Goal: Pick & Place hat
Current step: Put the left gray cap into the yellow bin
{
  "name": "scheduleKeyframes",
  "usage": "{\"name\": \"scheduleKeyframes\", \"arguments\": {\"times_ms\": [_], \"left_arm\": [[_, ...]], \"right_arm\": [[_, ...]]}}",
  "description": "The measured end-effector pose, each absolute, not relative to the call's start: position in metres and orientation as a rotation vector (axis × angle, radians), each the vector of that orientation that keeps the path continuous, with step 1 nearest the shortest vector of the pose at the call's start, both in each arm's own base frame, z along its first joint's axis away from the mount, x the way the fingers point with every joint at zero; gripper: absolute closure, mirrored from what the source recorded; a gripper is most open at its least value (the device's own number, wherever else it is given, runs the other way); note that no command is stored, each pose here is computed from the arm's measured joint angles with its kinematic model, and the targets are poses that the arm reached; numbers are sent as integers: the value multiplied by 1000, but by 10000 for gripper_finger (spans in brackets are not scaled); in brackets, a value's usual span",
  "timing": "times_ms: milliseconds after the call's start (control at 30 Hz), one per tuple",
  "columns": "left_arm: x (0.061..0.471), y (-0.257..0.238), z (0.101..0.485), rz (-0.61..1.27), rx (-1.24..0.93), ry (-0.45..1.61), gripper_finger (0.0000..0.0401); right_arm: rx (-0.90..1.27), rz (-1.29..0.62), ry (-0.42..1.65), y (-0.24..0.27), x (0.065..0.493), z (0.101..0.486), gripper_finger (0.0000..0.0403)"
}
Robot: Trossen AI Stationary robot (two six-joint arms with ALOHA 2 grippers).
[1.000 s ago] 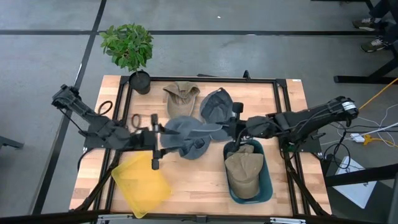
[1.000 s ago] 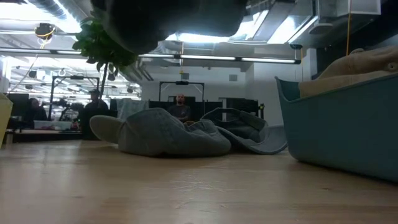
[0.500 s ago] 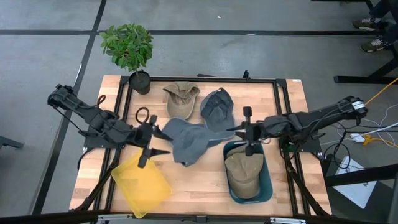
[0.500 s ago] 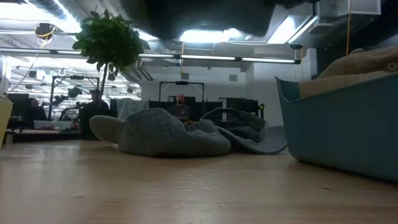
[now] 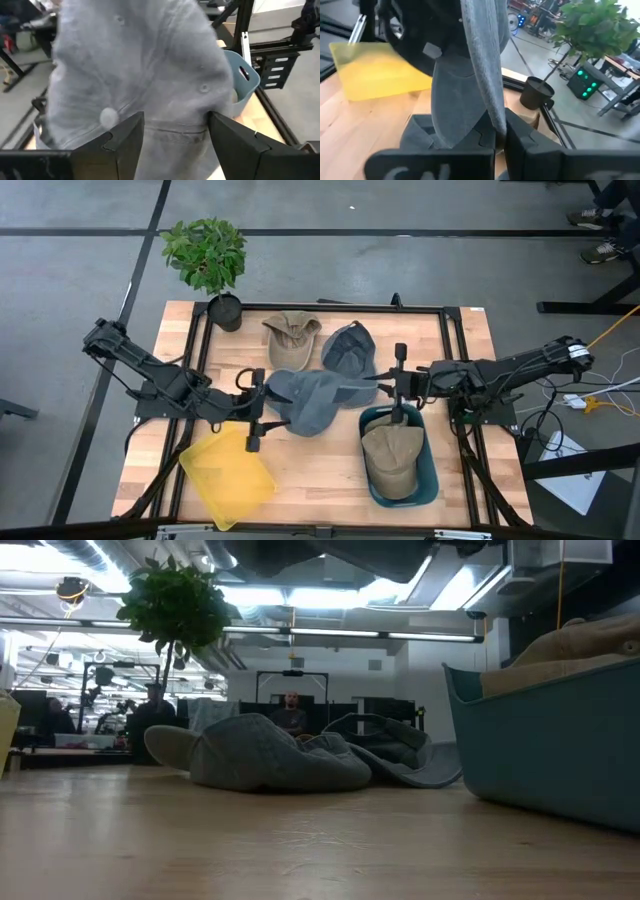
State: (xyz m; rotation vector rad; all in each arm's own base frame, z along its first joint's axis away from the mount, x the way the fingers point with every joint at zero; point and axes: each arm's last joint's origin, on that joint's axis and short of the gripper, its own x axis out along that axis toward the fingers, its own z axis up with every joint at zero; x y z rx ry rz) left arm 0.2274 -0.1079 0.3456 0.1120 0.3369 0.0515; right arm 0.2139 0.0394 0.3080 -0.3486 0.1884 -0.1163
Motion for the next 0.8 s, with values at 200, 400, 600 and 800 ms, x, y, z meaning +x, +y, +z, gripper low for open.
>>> {"name": "scheduleKeyframes", "arguments": {"times_ms": [200, 400, 600, 800], "left_arm": [[240, -111, 336, 193, 250, 339, 184], [249, -111, 331, 387, 379, 335, 182], [244, -119, 331, 318, 373, 329, 184], [224, -135, 342, 291, 369, 275, 182]], "right_arm": [[-311, -51, 170, 42, 223, 304, 389], [-265, -20, 155, 44, 228, 303, 387], [-307, -49, 158, 43, 228, 303, 384], [-332, -54, 180, 41, 228, 301, 383]]}}
